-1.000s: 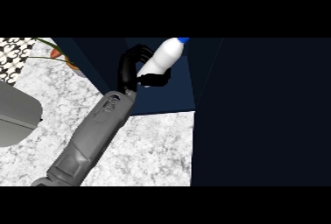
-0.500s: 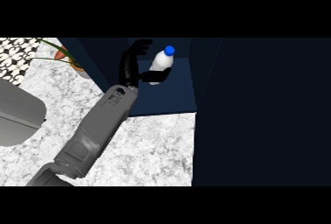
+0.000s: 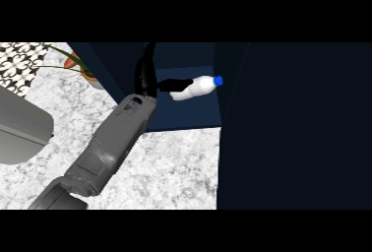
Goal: Pick up the bottled water, place it into the cabinet and close the cabinet
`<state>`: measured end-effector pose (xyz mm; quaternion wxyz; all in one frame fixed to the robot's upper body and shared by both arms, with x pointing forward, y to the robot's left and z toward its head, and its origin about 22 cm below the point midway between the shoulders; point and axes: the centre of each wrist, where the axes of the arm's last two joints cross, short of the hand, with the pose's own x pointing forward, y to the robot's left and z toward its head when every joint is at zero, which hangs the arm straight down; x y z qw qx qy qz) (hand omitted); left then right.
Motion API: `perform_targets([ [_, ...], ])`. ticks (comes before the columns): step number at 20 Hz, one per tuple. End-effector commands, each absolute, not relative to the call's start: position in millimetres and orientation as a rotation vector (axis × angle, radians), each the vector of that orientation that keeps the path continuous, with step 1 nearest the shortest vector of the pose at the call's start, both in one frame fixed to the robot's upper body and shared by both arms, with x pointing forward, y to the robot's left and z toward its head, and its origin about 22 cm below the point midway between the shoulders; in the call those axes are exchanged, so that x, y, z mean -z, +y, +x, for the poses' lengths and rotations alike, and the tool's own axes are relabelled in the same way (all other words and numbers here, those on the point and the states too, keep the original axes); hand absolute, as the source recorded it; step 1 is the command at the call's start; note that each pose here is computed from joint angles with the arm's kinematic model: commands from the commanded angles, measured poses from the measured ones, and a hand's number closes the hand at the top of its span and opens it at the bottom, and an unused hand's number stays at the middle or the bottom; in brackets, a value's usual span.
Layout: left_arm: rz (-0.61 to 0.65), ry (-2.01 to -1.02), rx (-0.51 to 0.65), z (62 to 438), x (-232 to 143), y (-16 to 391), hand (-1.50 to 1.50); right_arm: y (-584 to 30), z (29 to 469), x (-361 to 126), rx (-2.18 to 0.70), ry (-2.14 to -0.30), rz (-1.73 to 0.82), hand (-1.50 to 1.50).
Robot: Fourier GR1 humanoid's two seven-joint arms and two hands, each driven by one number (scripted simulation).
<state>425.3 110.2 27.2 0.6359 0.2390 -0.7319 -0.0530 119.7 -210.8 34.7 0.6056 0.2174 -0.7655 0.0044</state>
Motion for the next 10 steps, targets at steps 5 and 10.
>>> perform_targets([
  [5, 0.444, -1.76, 0.085, 429.5, -22.0, 159.5, -1.5, -209.9, 112.9, -41.2, -0.011, -1.784, 0.503, -1.5],
  [10, 0.256, -1.858, -0.009, 440.9, -48.4, 150.3, -1.5, -211.1, 105.5, -32.3, -0.022, -1.768, 0.505, -1.5],
])
